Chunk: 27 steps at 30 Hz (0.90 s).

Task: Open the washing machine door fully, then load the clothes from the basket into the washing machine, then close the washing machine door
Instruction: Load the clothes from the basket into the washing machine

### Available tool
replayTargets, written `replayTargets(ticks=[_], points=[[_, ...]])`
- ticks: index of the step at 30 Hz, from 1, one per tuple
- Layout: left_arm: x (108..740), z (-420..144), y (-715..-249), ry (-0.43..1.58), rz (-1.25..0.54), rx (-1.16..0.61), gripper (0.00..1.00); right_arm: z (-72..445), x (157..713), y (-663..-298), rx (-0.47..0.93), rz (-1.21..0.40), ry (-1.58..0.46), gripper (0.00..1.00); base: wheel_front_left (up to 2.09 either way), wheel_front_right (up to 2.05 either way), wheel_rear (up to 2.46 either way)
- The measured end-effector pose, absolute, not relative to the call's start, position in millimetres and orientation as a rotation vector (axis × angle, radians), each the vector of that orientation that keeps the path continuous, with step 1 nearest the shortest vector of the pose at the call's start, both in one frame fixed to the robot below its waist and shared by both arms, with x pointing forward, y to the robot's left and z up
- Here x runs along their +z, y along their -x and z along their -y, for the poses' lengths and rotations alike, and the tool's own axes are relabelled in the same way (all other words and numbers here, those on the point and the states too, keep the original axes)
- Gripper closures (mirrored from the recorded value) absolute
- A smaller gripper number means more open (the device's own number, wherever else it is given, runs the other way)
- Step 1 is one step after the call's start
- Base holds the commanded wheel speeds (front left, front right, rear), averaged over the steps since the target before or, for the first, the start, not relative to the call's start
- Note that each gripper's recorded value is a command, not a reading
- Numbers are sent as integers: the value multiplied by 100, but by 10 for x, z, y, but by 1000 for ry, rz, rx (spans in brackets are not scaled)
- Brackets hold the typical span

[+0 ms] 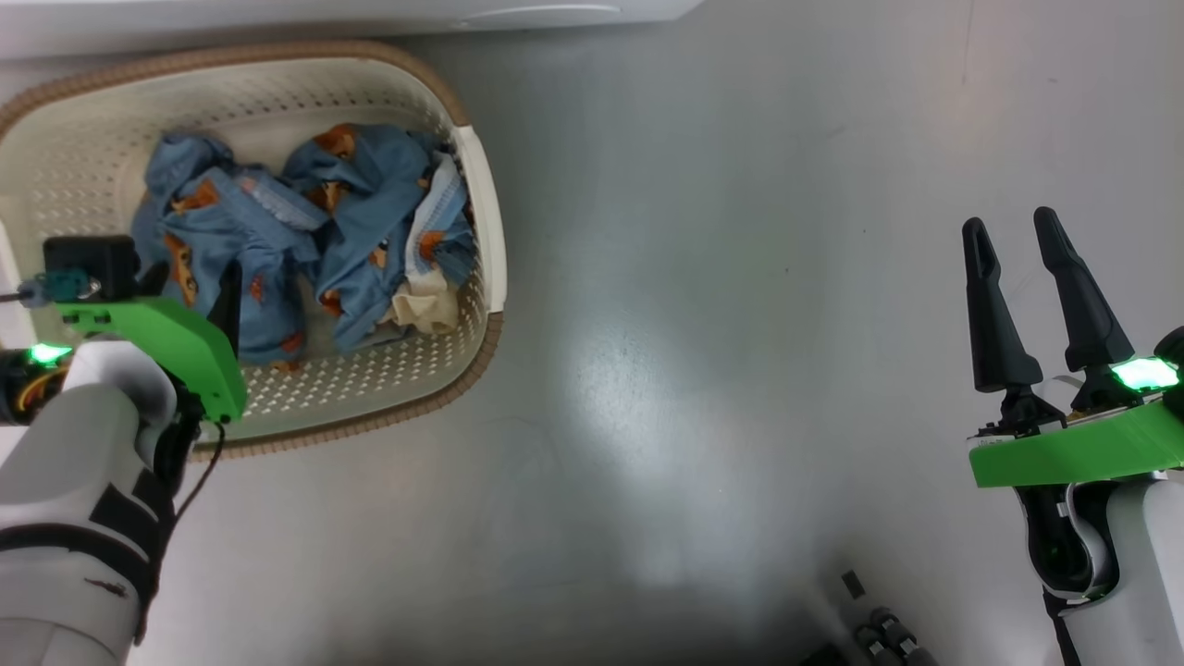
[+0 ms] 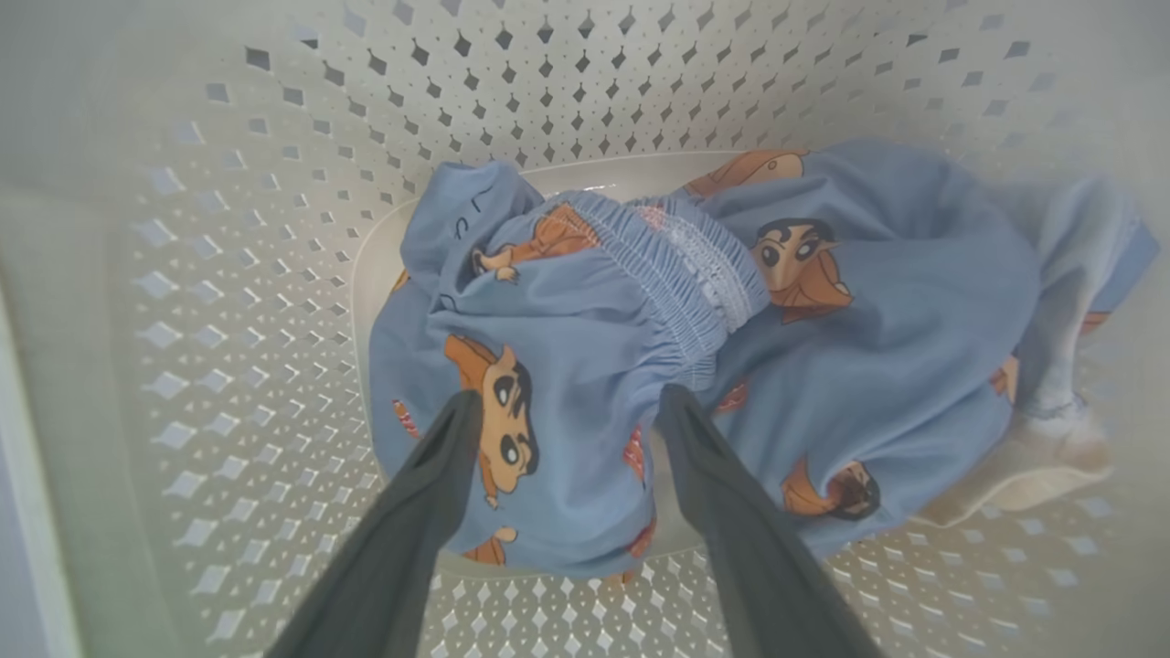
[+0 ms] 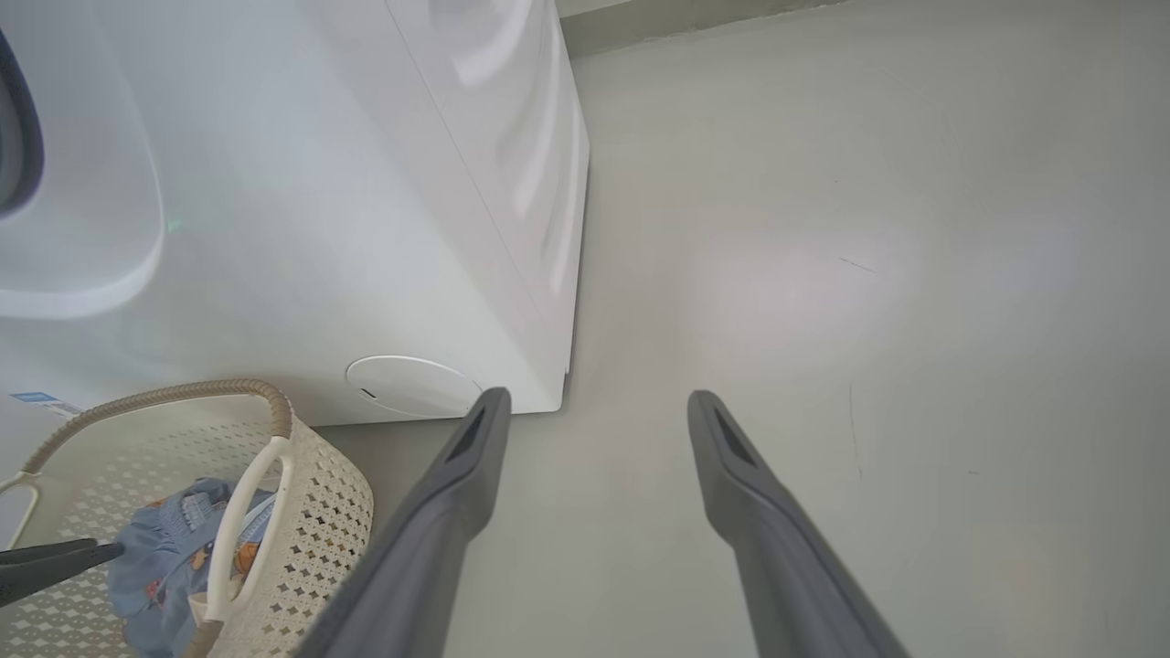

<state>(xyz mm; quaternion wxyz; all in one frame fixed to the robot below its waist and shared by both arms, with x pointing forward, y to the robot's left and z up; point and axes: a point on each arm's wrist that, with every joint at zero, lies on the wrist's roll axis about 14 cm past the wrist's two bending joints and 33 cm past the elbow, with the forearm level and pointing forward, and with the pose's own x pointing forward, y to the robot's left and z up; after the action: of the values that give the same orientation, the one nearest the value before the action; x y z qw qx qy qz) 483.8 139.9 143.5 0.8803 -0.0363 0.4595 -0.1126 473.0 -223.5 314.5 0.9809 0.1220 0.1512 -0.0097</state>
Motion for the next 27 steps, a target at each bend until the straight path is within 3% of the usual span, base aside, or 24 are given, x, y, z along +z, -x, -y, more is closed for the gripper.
replayTargets(ticks=[23,26,27], points=[[1104,-1341,-4826,56,-1102,-260,0,2295,3070,-4696,-36,-323,-231,0,0,0,0],[1102,-1336,-4837,50,-1101,-266,84,2290,3068,-4693,-35,-324,-229,0,0,0,0],[1111,-1334,-4844,49,-1099,-267,100,2287,3075,-4694,-35,-322,-229,0,0,0,0]])
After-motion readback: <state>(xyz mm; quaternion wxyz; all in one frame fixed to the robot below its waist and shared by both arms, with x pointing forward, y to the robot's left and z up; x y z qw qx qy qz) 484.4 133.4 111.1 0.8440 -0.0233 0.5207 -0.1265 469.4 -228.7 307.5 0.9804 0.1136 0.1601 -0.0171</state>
